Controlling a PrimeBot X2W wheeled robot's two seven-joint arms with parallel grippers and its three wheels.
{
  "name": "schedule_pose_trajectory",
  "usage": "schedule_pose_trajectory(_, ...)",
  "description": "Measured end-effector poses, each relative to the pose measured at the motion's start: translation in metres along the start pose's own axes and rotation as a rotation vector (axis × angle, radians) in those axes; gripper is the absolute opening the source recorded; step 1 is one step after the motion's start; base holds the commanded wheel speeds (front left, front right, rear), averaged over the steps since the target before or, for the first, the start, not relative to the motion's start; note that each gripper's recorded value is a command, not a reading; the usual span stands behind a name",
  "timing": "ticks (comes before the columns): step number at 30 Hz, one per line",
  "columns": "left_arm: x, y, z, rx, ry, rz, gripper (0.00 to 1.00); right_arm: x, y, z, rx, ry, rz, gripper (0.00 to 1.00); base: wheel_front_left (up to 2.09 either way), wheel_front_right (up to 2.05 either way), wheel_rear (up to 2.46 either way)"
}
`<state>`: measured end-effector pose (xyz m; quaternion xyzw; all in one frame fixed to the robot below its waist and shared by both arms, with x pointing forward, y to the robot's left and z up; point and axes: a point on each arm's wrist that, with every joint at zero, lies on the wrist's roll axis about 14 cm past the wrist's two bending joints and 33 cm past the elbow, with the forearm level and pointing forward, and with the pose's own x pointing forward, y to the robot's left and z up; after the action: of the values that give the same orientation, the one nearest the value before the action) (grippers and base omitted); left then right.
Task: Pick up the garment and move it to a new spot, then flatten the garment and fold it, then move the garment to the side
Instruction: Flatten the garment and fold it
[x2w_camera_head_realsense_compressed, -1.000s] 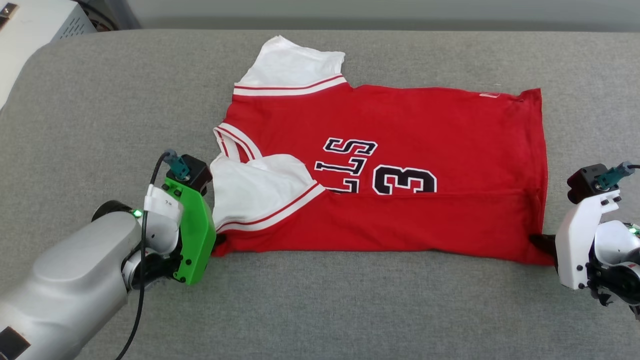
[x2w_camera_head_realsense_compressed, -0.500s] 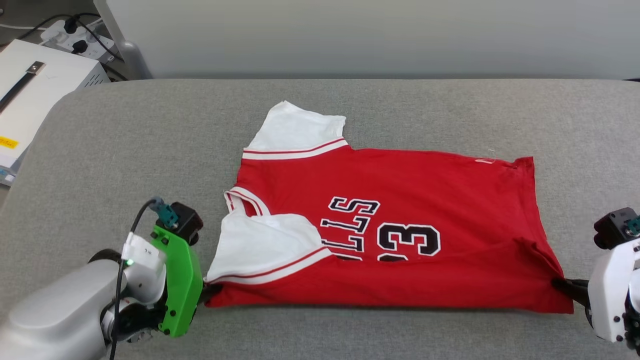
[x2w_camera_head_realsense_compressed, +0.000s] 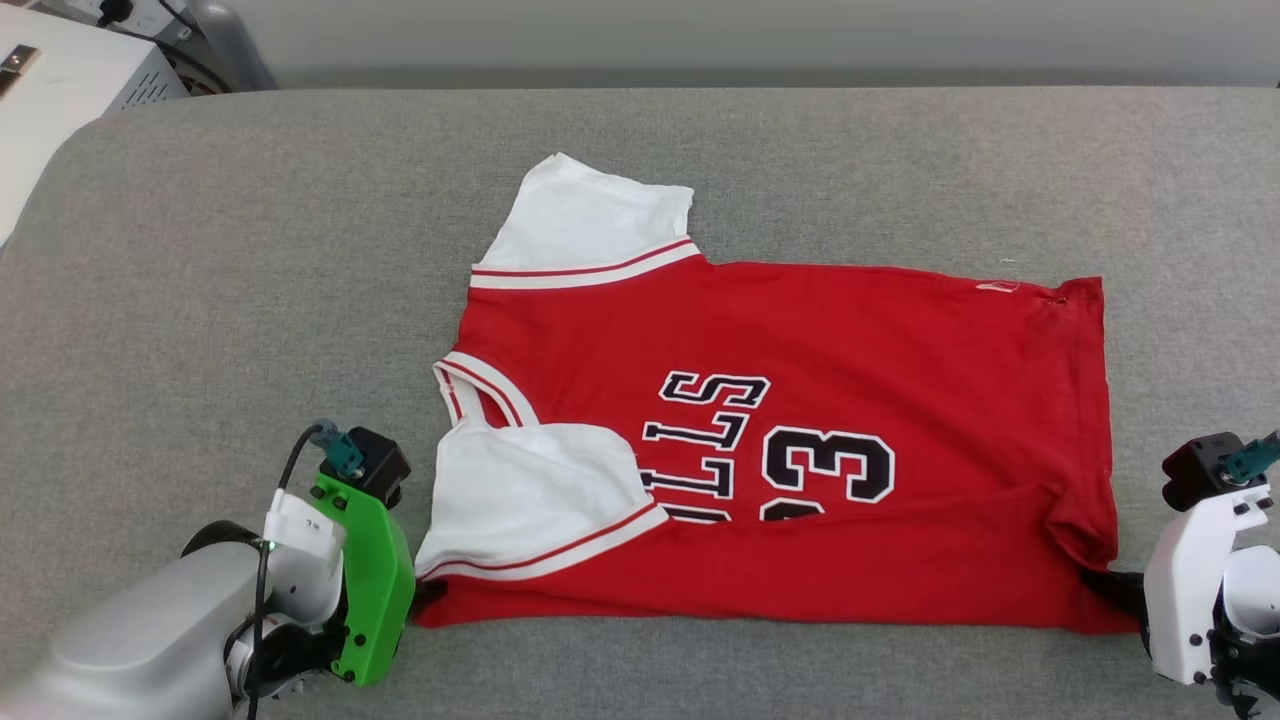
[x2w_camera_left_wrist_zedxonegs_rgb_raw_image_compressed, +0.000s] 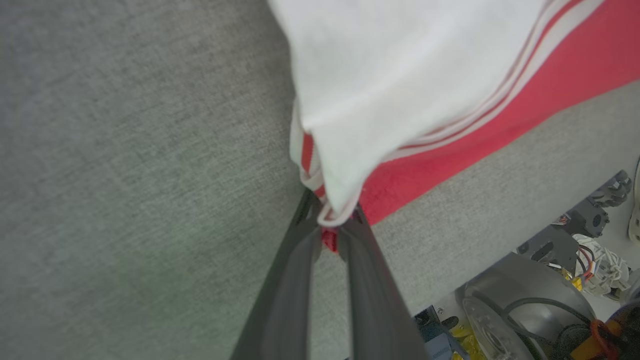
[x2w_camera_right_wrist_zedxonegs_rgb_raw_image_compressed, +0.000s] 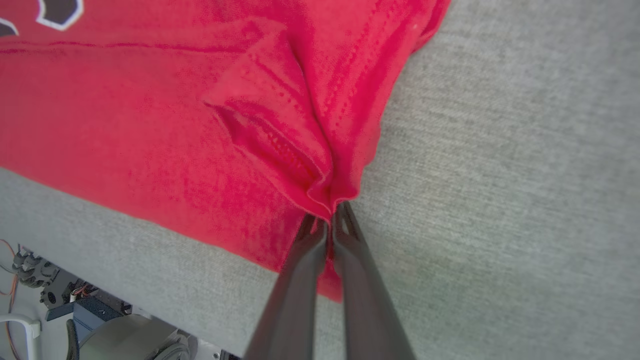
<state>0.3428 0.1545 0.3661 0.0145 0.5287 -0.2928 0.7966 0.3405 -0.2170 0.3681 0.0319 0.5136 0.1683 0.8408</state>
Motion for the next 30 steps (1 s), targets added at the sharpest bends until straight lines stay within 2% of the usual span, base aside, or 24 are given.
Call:
schedule_pose_trajectory(1,0.005,0.006,0.000,-0.019,-0.008,0.005,0.00,0.007,-0.003,-0.002,0.022,-0.001,-0.006,0.00,0.00,0.00,0.00)
schedule_pose_trajectory(2,0.005,0.005,0.001,-0.022,-0.018,0.003,0.45,0.007,-0.003,-0.001,0.026,-0.010,-0.007,0.00,0.00,0.00,0.00)
schedule_pose_trajectory(3,0.004,0.006,0.004,-0.022,-0.034,0.005,1.00,0.007,-0.003,0.001,0.029,-0.027,-0.009,0.42,0.00,0.00,0.00)
schedule_pose_trajectory(4,0.003,0.005,0.006,-0.019,-0.054,0.008,1.00,0.006,-0.002,0.004,0.029,-0.048,-0.007,1.00,0.00,0.00,0.00)
schedule_pose_trajectory(8,-0.007,0.005,0.020,-0.003,-0.134,0.025,1.00,-0.004,-0.001,0.025,0.019,-0.188,-0.014,1.00,0.00,0.00,0.00)
schedule_pose_trajectory(12,-0.033,0.017,0.043,0.020,-0.251,0.085,1.00,-0.032,-0.009,0.073,-0.015,-0.459,-0.068,1.00,0.00,0.00,0.00)
schedule_pose_trajectory(14,-0.050,0.025,0.071,0.044,-0.359,0.140,1.00,-0.051,-0.011,0.099,-0.020,-0.616,-0.093,1.00,0.00,0.00,0.00)
schedule_pose_trajectory(21,-0.105,0.037,0.178,0.164,-0.701,0.278,1.00,-0.101,0.003,0.149,-0.047,-1.000,-0.153,1.00,0.00,0.00,0.00)
schedule_pose_trajectory(26,-0.121,0.039,0.242,0.228,-0.835,0.315,1.00,-0.116,0.013,0.163,-0.073,-1.150,-0.202,1.00,0.00,0.00,0.00)
schedule_pose_trajectory(30,-0.117,0.037,0.288,0.285,-0.848,0.316,1.00,-0.111,0.017,0.164,-0.068,-1.181,-0.223,1.00,0.00,0.00,0.00)
